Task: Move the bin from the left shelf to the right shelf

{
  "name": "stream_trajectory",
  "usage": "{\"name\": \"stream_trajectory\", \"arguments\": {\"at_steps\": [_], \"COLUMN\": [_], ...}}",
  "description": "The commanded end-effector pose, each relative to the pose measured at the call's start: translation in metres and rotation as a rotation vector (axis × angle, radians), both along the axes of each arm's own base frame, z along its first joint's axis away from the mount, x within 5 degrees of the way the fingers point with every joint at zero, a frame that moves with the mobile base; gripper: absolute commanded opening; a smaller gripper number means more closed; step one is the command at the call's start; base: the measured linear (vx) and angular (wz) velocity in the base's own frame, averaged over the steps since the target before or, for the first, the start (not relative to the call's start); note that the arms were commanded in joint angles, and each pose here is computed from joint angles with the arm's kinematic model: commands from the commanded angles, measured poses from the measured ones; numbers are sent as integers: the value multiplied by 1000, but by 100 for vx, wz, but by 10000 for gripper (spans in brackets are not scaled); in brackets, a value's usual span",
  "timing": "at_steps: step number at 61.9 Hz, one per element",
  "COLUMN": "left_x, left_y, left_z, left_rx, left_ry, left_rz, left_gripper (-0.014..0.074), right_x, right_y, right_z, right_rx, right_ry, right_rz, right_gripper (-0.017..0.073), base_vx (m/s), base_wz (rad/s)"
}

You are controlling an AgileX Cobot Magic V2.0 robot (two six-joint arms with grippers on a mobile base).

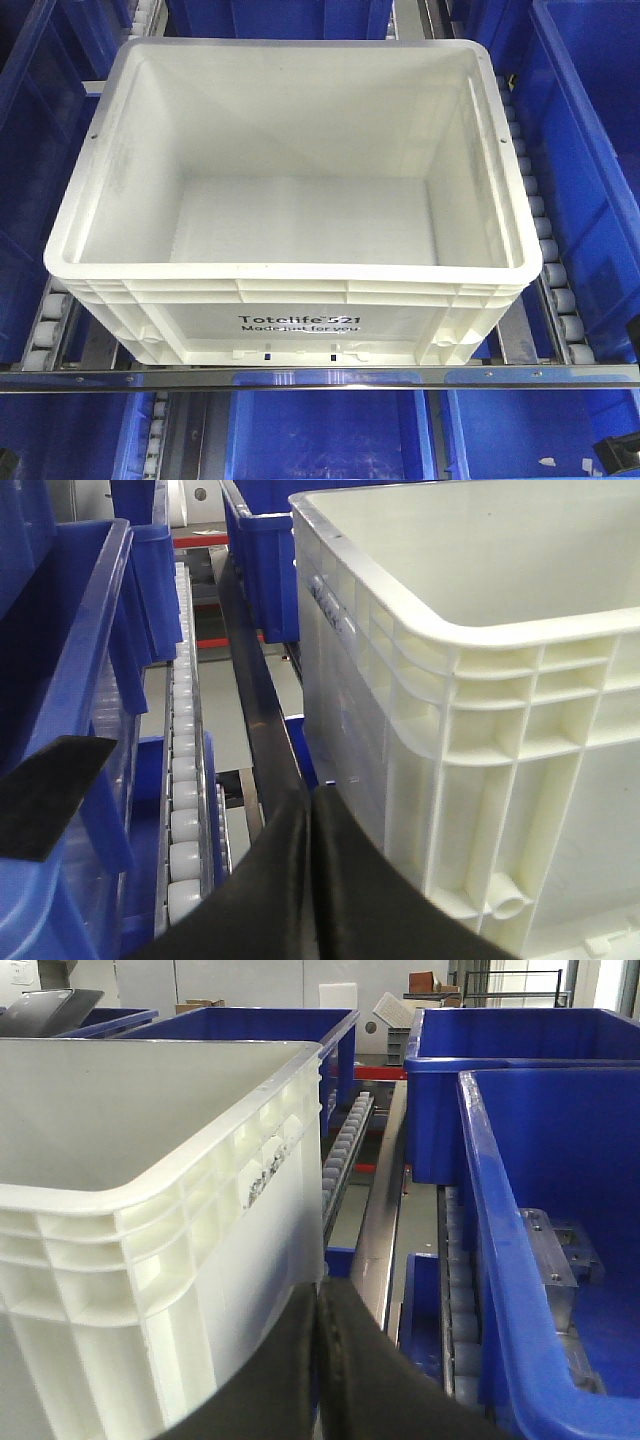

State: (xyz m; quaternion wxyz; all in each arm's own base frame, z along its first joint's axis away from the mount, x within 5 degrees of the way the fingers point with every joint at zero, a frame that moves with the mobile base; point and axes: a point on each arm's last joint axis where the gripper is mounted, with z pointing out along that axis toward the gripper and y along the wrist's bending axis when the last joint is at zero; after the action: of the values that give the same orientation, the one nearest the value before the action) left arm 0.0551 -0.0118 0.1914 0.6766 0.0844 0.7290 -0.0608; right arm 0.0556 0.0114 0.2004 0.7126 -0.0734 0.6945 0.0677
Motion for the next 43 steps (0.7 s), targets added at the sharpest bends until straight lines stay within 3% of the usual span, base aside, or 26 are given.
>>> {"name": "stream_trajectory", "arguments": {"at_steps": [1,43], "left_x": [-2,-2], "left_y": [0,0], "left_z": [14,14], "left_rx": [-30,-30], "left_ry": [-100,-100], "left_rz": [-3,-3], "left_gripper": [-8,-8], "right_x": [0,0], "right_y": [-1,-1], "right_z": [0,0], "right_rx": [7,7], "right_ry": [-59,-59], "right_rz": [-8,-8], "right_gripper": [-8,-8], "base_vx": [0,0], "base_wz": [0,0]}}
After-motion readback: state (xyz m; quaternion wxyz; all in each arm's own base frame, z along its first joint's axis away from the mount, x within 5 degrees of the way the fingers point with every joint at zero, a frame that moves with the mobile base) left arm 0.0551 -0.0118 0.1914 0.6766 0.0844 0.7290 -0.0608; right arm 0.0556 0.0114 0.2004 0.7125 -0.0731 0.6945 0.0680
